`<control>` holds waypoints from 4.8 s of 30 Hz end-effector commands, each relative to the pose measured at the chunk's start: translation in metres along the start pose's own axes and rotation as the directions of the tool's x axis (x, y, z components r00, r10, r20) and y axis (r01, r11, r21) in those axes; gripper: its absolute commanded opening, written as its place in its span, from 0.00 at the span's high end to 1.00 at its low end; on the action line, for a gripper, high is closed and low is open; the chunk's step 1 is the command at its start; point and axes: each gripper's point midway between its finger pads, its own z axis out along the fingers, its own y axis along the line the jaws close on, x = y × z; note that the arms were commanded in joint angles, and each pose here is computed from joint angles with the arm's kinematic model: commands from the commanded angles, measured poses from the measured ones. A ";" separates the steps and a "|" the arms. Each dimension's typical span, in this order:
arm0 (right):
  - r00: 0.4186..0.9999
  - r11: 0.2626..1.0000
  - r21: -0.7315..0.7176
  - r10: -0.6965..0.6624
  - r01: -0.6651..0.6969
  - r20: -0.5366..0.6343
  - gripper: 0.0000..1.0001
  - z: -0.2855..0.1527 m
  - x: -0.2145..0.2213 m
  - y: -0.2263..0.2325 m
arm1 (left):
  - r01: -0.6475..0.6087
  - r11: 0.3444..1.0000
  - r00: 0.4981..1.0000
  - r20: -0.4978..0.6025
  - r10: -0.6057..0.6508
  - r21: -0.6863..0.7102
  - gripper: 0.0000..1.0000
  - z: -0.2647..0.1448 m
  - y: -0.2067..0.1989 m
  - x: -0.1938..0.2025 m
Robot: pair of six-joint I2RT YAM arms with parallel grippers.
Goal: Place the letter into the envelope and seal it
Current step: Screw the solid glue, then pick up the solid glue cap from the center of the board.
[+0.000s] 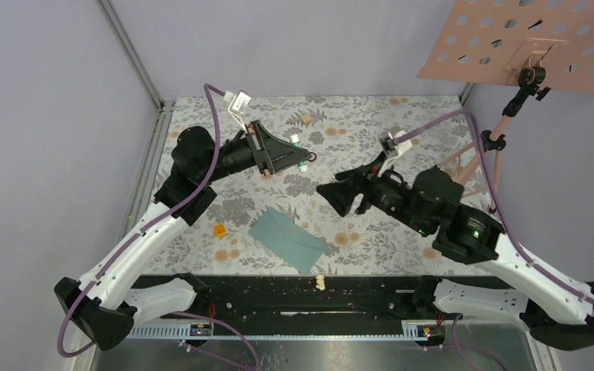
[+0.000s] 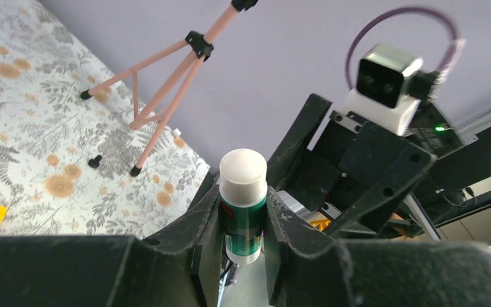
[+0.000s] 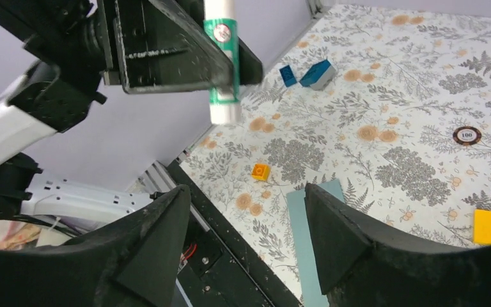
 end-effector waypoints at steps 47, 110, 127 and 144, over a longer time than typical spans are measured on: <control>0.884 0.200 -0.911 0.384 -0.361 -0.266 0.73 -0.023 -0.064 0.131 | 0.019 0.839 0.999 0.013 -0.032 0.544 1.00 -0.040 -0.101 -0.018; 0.995 0.976 0.212 -0.064 0.048 0.071 0.41 -0.030 -0.005 -0.062 | -0.287 0.858 0.931 -0.087 0.355 0.426 1.00 -0.043 -0.076 0.016; 0.995 0.557 0.828 -0.028 -0.065 0.097 0.09 -0.195 0.058 -0.214 | -0.723 0.646 0.660 -0.032 0.750 0.245 1.00 -0.067 -0.024 0.040; 0.993 0.404 0.908 -0.009 0.112 -0.119 0.01 -0.200 0.081 -0.225 | -0.775 0.609 0.599 -0.112 0.793 0.167 1.00 -0.060 0.007 0.038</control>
